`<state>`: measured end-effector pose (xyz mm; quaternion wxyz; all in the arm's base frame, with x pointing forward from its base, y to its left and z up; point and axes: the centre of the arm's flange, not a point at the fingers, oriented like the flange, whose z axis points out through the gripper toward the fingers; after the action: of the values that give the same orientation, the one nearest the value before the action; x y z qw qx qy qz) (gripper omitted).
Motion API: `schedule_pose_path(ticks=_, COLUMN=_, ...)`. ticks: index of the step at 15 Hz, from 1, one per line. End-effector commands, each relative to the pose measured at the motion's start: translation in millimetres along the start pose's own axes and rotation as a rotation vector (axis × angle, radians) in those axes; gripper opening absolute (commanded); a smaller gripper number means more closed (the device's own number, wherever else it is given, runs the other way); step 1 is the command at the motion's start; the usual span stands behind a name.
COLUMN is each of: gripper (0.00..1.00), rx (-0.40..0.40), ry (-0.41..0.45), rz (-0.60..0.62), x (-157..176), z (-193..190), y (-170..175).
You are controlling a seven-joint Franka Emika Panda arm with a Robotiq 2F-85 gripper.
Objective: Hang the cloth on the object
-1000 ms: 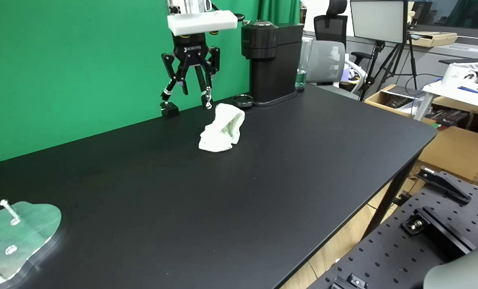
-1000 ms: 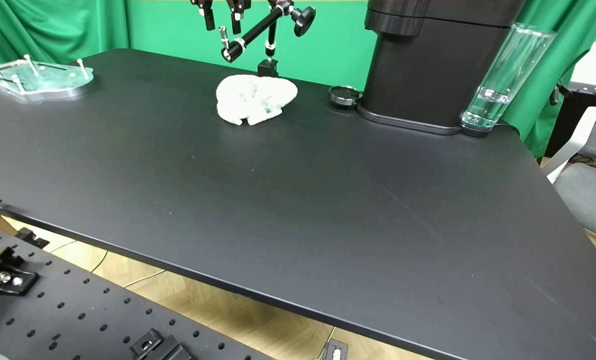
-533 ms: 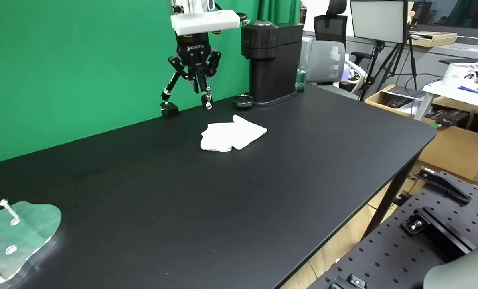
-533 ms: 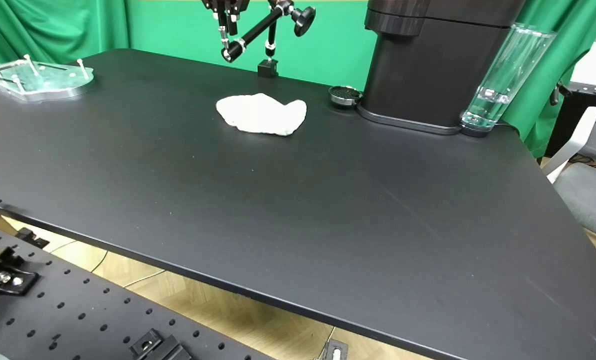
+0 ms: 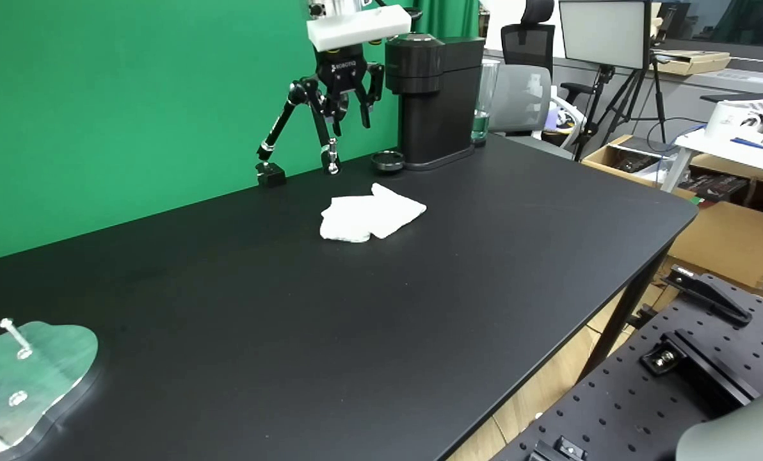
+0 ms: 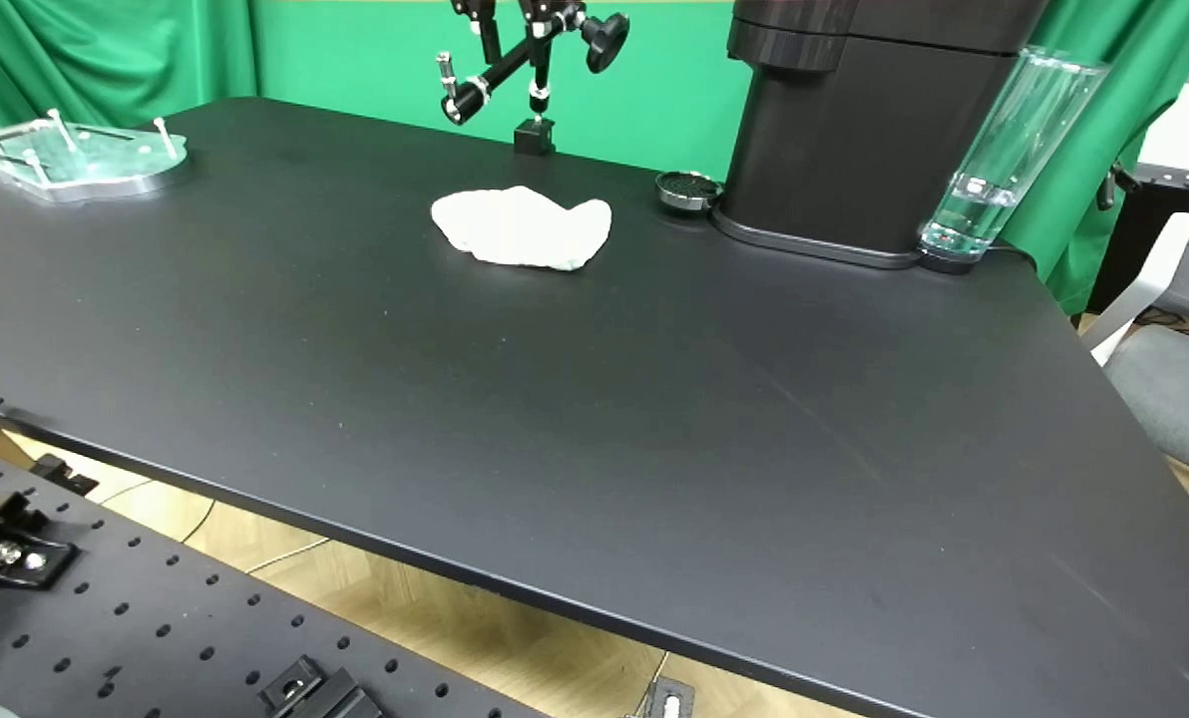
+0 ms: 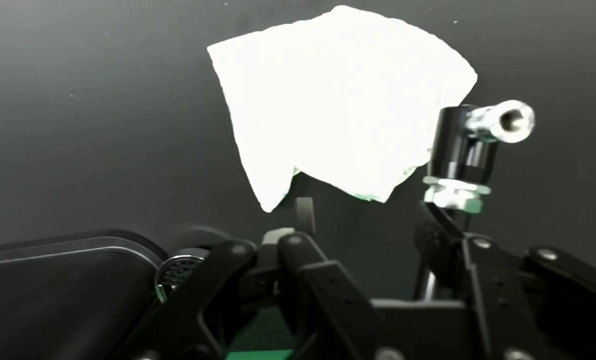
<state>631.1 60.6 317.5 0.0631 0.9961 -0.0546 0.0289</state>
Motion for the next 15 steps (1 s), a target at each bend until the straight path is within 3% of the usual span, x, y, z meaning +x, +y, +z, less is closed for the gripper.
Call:
schedule_pose_path(ticks=1, gripper=0.88, rx=-0.045, ry=-0.009, rz=0.053, x=-7, z=9, y=39)
schedule_pose_path(ticks=3, gripper=0.99, rx=-0.056, ry=-0.036, rz=0.057, x=-7, z=29, y=57)
schedule_pose_path(ticks=6, gripper=1.0, rx=-0.025, ry=-0.151, rz=0.042, x=-9, z=62, y=74)
schedule_pose_path(ticks=7, gripper=1.0, rx=-0.045, ry=-0.104, rz=0.049, x=-9, z=50, y=67)
schedule_pose_path(ticks=10, gripper=1.0, rx=-0.033, ry=-0.144, rz=0.043, x=-13, z=70, y=73)
schedule_pose_path(ticks=15, gripper=1.0, rx=-0.029, ry=-0.144, rz=0.037, x=-13, z=70, y=70)
